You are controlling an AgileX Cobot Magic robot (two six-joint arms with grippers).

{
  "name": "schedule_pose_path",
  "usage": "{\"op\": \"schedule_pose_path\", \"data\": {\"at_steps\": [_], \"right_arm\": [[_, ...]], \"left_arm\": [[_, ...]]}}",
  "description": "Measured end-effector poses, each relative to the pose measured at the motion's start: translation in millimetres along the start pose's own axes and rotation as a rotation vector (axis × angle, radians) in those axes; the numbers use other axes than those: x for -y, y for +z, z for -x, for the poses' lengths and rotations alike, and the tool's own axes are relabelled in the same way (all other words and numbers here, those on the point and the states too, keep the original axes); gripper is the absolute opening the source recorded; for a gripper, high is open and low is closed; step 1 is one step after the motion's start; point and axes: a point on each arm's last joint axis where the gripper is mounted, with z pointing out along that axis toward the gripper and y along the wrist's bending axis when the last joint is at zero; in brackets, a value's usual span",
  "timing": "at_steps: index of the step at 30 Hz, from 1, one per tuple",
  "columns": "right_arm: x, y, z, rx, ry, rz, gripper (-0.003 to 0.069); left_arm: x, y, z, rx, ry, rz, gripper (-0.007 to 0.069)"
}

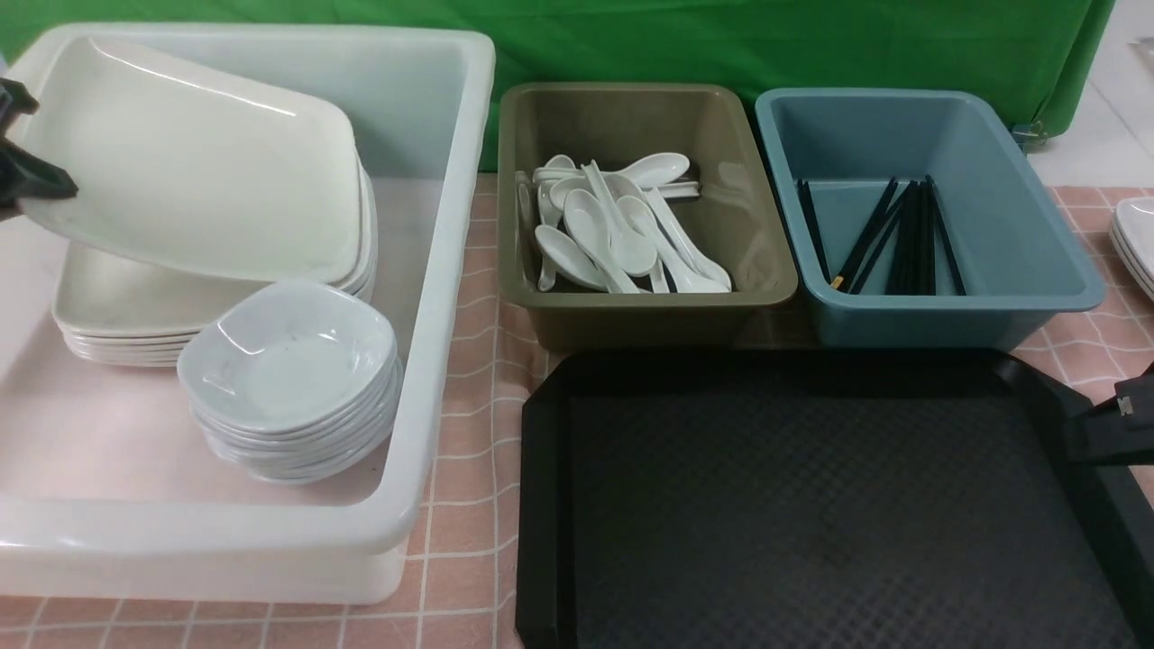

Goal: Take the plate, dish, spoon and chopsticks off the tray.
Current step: Use the left arm to put the plate into the large storage box on the left

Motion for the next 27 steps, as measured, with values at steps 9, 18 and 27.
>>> {"op": "schedule_pose_path", "data": {"at_steps": [9, 18, 27], "right_arm": [[-0.1, 0.0, -0.3, -0.004, 0.000, 0.002, 0.0032], [-0.2, 0.0, -0.4, -0.005, -0.001, 0.002, 0.0036], [-18.7, -31.9, 7.9, -0.097, -0.063, 0.074, 0.0030]], "left_arm": [[0.3, -2.9, -0.1, -0.008, 0.114, 0.057, 0.0309], [15.3, -20.4, 8.7, -0.094, 0.247, 0.070, 0.0523], [77.0, -76.6, 28.2, -0.194, 0.302, -0.034, 0.0139]]}}
